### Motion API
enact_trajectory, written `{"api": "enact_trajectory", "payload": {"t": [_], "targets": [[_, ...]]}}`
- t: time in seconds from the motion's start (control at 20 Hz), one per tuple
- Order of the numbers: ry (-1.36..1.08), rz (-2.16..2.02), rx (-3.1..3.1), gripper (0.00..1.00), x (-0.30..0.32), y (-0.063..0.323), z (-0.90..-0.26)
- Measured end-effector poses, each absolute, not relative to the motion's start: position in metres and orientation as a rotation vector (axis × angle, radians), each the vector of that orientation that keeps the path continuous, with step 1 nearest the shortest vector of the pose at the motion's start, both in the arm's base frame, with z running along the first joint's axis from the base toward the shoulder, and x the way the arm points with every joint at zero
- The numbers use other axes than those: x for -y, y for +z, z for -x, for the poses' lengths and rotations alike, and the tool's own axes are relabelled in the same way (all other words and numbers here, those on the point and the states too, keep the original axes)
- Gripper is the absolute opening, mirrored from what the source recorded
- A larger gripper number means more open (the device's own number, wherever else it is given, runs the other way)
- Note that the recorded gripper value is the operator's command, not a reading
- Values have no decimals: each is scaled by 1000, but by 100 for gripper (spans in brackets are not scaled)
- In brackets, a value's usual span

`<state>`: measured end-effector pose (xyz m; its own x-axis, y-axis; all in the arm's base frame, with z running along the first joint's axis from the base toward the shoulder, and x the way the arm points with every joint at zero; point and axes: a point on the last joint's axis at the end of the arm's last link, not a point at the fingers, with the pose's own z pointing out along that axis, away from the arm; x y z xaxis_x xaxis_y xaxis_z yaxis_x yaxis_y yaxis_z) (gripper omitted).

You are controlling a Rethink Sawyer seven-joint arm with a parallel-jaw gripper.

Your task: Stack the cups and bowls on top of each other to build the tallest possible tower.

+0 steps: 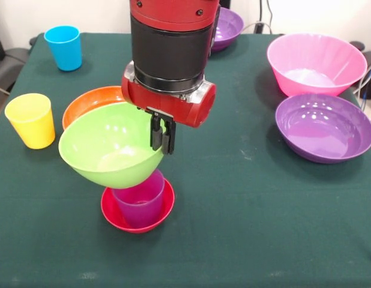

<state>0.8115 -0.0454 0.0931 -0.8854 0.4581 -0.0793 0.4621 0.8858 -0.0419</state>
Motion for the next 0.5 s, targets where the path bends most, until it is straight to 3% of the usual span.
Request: {"api": "enact_trajectory", "payload": {"t": [0.5], "targets": [[-97, -730, -2938, 0, 55, 104, -828]]}}
